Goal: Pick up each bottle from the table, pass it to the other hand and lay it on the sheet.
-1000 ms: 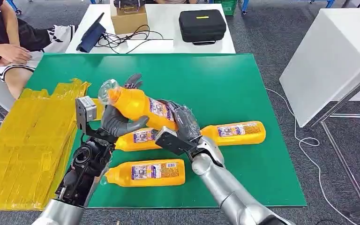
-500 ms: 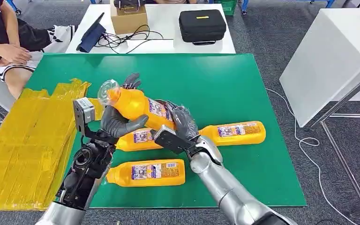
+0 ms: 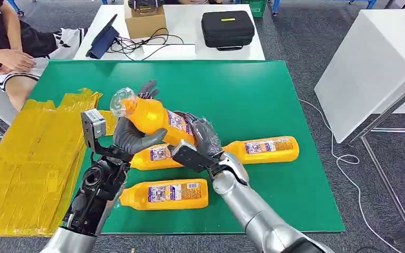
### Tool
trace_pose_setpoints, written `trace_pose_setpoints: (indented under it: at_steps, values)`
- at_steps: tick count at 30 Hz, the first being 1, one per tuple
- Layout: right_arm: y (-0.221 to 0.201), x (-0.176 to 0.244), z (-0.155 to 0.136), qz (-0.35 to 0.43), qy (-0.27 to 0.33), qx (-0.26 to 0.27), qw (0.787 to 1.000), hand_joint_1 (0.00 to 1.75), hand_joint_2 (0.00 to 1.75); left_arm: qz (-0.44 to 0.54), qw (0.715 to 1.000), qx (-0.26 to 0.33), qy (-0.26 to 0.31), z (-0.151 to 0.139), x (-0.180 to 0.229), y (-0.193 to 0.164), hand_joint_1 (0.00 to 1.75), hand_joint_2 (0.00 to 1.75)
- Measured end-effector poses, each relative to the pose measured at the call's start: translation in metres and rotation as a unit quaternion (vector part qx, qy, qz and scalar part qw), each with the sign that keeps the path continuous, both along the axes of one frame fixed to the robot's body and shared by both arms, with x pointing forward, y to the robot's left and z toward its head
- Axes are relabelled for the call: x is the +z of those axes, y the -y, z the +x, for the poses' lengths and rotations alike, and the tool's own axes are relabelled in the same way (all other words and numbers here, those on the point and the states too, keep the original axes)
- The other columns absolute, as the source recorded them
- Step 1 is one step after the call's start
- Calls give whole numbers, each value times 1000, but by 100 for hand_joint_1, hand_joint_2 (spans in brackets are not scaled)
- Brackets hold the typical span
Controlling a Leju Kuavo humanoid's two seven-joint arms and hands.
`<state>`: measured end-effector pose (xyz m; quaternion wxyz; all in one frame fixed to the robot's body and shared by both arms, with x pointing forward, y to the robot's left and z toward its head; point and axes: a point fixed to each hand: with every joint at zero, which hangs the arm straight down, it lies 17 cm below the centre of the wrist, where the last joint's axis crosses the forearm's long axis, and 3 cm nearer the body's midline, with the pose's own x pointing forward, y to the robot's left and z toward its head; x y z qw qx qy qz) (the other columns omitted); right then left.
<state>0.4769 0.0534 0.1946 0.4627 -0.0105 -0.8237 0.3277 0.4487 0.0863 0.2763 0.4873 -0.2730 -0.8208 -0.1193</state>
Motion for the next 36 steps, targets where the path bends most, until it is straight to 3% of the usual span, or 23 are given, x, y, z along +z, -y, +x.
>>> trace_pose_setpoints:
  at_steps: [11, 24, 25, 26, 27, 36]
  values:
    - [-28, -3, -20, -10, -11, 52, 999, 175, 175, -8, 1000, -3, -4, -1, 1, 1, 0, 175]
    - [-36, -4, -24, -22, -10, 56, 998, 175, 175, 7, 1000, 14, -13, 6, -3, 0, 0, 175]
    - [-35, -4, -24, -22, -10, 55, 998, 175, 175, 9, 1000, 17, -13, 7, -4, 0, 66, 175]
    - [-35, -4, -24, -22, -10, 55, 998, 175, 175, 11, 1000, 19, -13, 7, -4, -1, 162, 175]
    - [-35, -4, -23, -22, -11, 54, 998, 175, 175, 13, 1000, 23, -12, 8, -4, -1, 175, 175]
    - [-34, -4, -21, -23, -11, 49, 998, 175, 175, 8, 999, 37, -7, 14, -2, -3, 175, 175]
